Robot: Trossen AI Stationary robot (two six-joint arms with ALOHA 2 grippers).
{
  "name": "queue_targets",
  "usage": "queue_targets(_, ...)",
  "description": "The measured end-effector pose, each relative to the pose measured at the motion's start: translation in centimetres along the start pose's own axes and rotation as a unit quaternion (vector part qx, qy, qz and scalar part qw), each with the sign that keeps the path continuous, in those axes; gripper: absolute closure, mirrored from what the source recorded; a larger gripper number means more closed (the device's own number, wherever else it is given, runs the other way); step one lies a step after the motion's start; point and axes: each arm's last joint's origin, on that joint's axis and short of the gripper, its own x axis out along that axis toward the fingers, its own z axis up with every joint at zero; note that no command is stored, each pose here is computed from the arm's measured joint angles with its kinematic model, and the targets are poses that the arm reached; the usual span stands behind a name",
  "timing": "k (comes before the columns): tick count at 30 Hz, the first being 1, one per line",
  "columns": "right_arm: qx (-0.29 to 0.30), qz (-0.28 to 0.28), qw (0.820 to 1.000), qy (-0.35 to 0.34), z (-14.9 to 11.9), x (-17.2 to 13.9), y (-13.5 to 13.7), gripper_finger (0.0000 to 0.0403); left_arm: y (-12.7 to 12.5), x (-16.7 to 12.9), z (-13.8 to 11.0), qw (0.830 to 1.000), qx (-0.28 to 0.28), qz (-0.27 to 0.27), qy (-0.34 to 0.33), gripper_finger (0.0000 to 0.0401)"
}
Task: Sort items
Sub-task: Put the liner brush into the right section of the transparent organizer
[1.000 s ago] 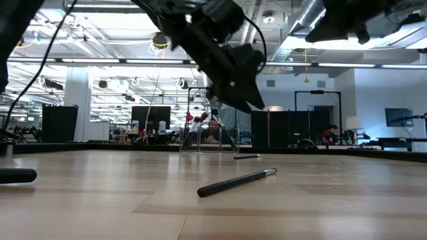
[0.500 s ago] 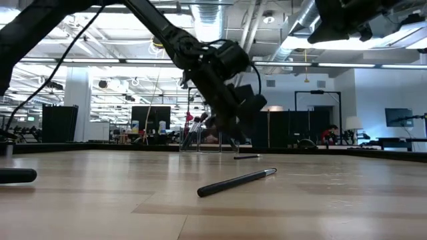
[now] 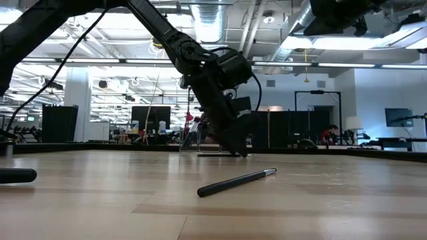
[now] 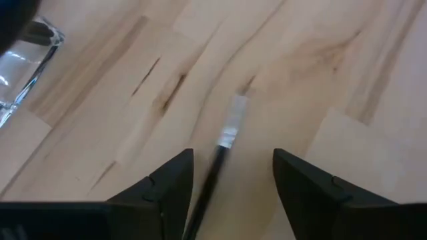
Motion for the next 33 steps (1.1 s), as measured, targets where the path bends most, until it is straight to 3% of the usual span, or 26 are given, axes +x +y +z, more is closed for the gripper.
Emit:
queue_targets(15,-0.025,0.0,1.0,0.006,-0.2,0.0,0.0,0.0403,-1.6,-0.6,-1.0,0.998,0.046,-0.019,0.03,0.0265)
queue_targets(25,-0.036,0.0,0.999,0.006,-0.2,0.0,0.0,0.0403,-2.2,-0.8,-2.0,0.992,0.108,-0.047,0.045,0.0386)
queue_targets(33,-0.041,0.012,0.999,0.022,-0.7,0.0,0.0,0.0403,-1.8,-4.0,-1.1,0.986,0.117,-0.106,0.053,0.0389)
